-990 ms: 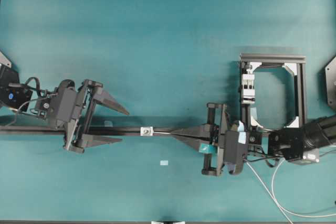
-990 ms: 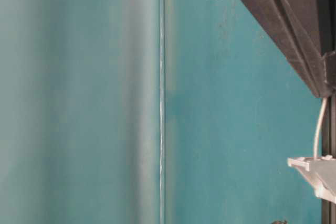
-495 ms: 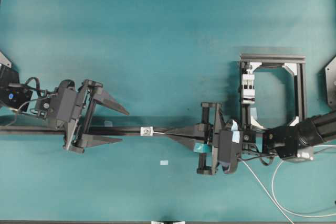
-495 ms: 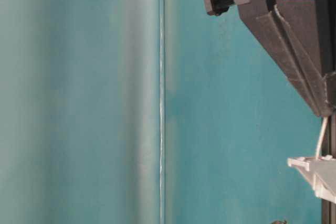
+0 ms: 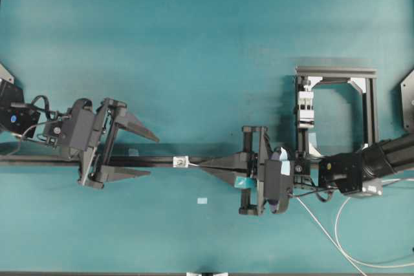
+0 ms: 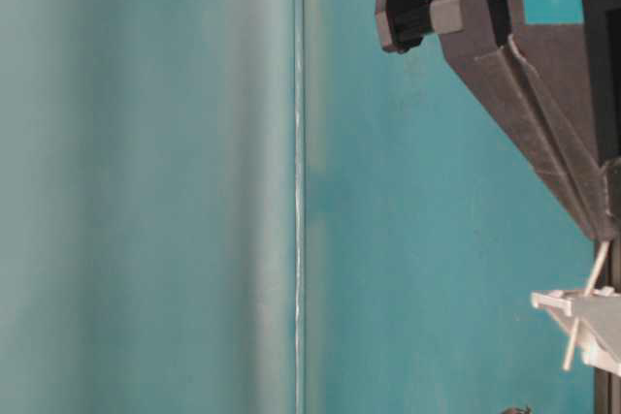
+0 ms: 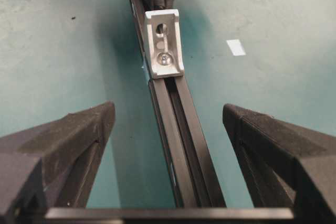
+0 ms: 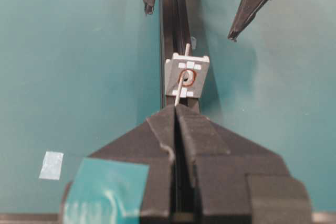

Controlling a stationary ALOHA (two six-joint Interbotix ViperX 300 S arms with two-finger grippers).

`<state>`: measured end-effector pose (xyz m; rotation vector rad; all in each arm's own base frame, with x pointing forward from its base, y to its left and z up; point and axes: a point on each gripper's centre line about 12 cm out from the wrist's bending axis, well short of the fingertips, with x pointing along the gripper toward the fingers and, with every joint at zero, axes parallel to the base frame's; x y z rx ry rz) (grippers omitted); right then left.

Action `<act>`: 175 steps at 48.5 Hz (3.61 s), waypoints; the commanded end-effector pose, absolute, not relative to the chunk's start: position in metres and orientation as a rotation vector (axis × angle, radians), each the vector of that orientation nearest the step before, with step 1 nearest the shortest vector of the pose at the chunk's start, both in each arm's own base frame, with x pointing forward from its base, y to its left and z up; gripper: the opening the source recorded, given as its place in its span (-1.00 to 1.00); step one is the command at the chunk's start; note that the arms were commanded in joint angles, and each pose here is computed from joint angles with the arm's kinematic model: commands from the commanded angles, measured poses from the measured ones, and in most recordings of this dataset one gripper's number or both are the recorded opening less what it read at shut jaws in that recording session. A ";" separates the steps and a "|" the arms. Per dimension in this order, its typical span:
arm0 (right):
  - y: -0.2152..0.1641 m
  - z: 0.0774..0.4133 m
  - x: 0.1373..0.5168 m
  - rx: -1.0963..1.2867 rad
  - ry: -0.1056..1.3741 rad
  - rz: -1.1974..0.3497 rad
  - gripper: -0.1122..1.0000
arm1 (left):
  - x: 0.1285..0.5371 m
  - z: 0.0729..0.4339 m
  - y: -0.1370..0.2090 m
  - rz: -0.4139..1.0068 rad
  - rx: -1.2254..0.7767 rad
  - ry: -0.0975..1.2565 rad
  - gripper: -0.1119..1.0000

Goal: Insert the wire into the hole on the left side and pull it with the left arm.
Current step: 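Push the wire tip leftward through the bracket hole with the right gripper, then move the left gripper right and close it on the protruding wire tip, then open the right gripper and pull the wire leftward with the left gripper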

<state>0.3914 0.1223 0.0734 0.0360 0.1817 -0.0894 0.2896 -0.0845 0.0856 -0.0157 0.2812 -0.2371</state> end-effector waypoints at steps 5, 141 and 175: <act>0.116 0.083 0.399 0.042 0.152 -0.101 -0.71 | 0.293 0.091 -0.085 -0.238 -0.020 0.257 0.29; 0.121 0.094 0.413 0.059 0.182 -0.037 -0.71 | 0.318 0.097 -0.101 -0.254 -0.067 0.295 -0.98; 0.121 0.114 0.399 0.071 0.201 -0.012 0.51 | 0.282 0.116 -0.092 -0.253 -0.081 0.422 -0.98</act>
